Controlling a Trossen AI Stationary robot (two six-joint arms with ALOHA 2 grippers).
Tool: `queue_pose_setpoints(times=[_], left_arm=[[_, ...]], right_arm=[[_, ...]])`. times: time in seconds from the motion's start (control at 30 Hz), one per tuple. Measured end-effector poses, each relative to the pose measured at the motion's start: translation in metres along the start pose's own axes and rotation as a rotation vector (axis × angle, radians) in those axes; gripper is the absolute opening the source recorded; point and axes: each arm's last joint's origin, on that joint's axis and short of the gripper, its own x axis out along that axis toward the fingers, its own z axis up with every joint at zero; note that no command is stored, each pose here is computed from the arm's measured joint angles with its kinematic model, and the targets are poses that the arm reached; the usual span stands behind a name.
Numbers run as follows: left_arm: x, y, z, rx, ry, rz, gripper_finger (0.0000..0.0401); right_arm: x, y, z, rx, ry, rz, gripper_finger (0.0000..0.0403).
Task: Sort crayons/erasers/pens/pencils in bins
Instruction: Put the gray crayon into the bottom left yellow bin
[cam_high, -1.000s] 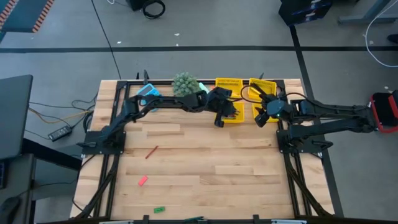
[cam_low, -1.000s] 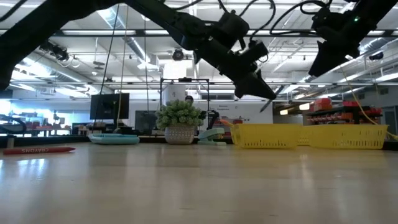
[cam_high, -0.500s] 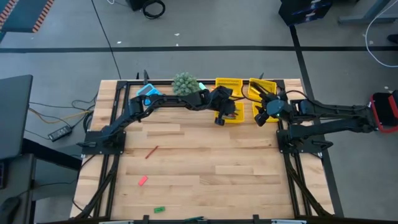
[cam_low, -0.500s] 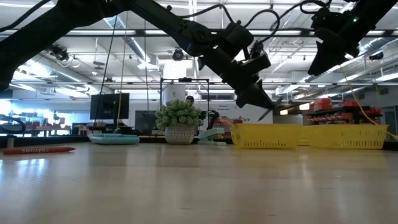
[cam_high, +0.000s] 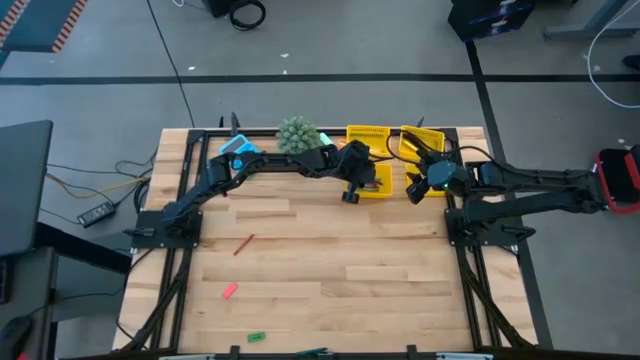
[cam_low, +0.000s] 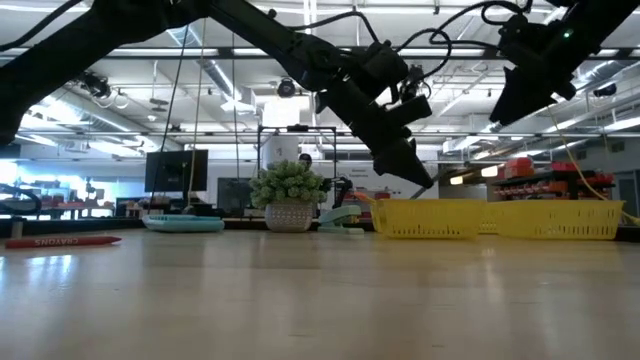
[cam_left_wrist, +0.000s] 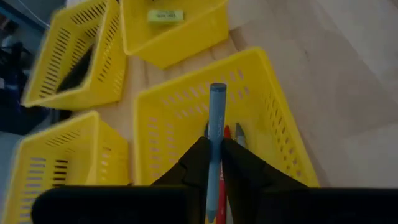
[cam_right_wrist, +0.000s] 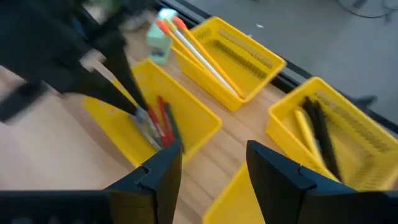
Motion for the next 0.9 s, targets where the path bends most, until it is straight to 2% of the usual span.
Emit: queue_pose_setpoints(times=[0.23, 0.9], left_arm=[[0.012, -0.009, -0.011, -0.012, 0.048, -0.034, 0.0045], [0.016, -0.010, -0.013, -0.027, 0.050, -0.036, 0.0056]], right_arm=[[0.000, 0.005, 0.006, 0.042, -0.031, 0.082, 0.0186], [0.000, 0.004, 0.007, -0.012, -0.054, 0.046, 0.0186]])
